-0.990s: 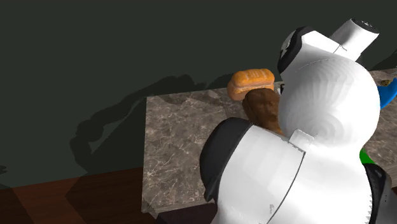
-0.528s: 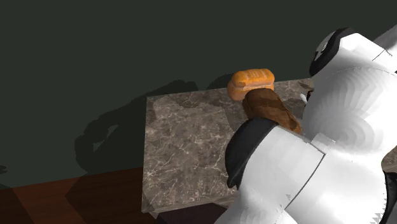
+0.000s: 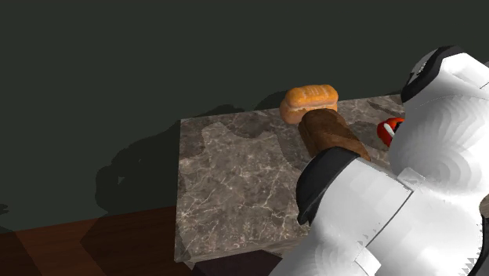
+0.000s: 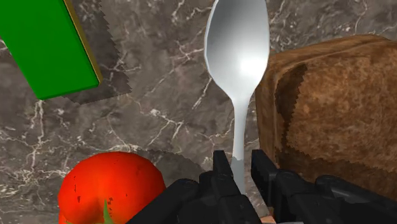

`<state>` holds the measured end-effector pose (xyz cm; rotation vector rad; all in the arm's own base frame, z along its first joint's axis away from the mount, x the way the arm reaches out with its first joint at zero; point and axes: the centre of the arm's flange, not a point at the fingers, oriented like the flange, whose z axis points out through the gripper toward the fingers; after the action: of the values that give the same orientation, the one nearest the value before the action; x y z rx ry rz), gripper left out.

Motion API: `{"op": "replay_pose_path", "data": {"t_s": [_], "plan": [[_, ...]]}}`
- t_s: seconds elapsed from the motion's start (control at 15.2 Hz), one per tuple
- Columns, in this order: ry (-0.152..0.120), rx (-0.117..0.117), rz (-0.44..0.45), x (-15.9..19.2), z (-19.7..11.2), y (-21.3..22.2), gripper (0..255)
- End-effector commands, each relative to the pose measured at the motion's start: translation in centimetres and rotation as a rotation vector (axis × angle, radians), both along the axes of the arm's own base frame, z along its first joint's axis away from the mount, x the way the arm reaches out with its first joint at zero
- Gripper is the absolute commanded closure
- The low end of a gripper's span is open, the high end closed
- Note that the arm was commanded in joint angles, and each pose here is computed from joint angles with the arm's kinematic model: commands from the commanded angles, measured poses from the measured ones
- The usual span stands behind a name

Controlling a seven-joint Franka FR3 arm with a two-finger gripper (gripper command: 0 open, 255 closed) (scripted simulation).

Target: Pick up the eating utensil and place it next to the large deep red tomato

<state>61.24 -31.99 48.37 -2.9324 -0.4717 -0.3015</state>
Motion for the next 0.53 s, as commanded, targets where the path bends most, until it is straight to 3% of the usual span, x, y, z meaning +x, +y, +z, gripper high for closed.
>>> {"op": "replay_pose_path", "data": {"t_s": [0.0,0.46], "plan": [[0.000,0.000,0.000,0.0,-1.2,0.1,255],[0.000,0.000,0.000,0.0,-4.9,0.1,255]]}}
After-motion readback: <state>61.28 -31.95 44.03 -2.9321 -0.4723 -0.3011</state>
